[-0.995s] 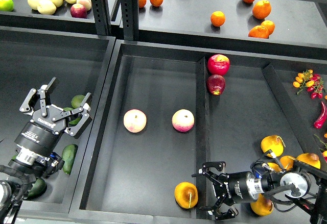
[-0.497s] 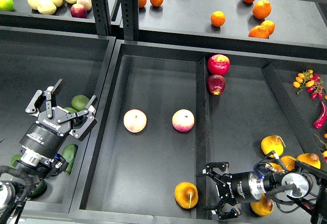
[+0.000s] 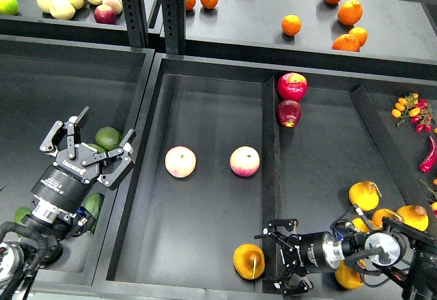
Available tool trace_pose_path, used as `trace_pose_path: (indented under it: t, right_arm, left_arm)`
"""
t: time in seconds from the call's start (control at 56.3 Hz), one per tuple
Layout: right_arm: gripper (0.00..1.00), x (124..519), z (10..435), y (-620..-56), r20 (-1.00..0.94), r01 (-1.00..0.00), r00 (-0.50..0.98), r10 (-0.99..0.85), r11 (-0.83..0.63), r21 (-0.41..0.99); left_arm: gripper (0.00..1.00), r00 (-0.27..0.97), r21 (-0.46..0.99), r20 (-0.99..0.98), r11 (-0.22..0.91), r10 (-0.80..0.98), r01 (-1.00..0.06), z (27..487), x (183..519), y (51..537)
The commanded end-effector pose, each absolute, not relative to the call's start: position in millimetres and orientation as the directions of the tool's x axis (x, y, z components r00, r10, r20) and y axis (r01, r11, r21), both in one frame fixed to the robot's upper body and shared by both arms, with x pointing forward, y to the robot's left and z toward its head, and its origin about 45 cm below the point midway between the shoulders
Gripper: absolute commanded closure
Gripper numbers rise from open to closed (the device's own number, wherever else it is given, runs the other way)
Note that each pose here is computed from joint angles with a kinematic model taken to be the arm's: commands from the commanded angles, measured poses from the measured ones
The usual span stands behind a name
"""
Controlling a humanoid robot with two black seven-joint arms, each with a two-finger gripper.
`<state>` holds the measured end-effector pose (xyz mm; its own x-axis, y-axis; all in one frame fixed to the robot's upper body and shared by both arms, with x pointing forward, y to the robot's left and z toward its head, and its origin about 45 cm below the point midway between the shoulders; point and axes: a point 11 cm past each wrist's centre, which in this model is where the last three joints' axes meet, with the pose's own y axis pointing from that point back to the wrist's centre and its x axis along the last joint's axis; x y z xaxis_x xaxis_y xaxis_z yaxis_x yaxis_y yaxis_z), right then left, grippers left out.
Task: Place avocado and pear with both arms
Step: 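Close the right gripper on the yellow-orange pear, then lift the pear with the right gripper over the divider into the fruit bin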
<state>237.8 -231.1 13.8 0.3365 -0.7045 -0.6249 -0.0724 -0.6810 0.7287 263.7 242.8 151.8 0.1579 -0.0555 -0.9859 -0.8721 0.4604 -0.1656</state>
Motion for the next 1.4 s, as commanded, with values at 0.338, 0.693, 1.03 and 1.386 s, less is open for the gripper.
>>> trace_pose_path:
  t: [0.338, 0.693, 1.03, 1.386]
  right_arm:
    - [0.08, 235.3, 2.6, -214.5, -0.631, -0.069, 0.307, -0.712, -0.678, 0.732]
    - [0.24, 233.2, -0.9, -213.7, -0.634, -0.070, 0.292, -0.716, -0.677, 0.732]
    - [0.49, 227.1, -4.0, -207.5, -0.652, -0.065, 0.274, -0.707, -0.690, 0.721]
    - [0.73, 234.9, 3.4, -201.1, -0.692, -0.104, 0.231, -0.684, -0.724, 0.682]
  left_arm:
    - [0.01, 0.156, -0.164, -0.986, 0.460, -0.056, -0.873, 151.4, 263.2, 243.0]
    - [0.01, 0.153, -0.161, -0.987, 0.457, -0.055, -0.875, 150.2, 262.0, 243.8]
    - [0.01, 0.152, -0.160, -0.987, 0.459, -0.055, -0.874, 150.1, 261.9, 243.3]
    - [0.01, 0.148, -0.157, -0.987, 0.456, -0.055, -0.876, 149.0, 260.6, 244.2]
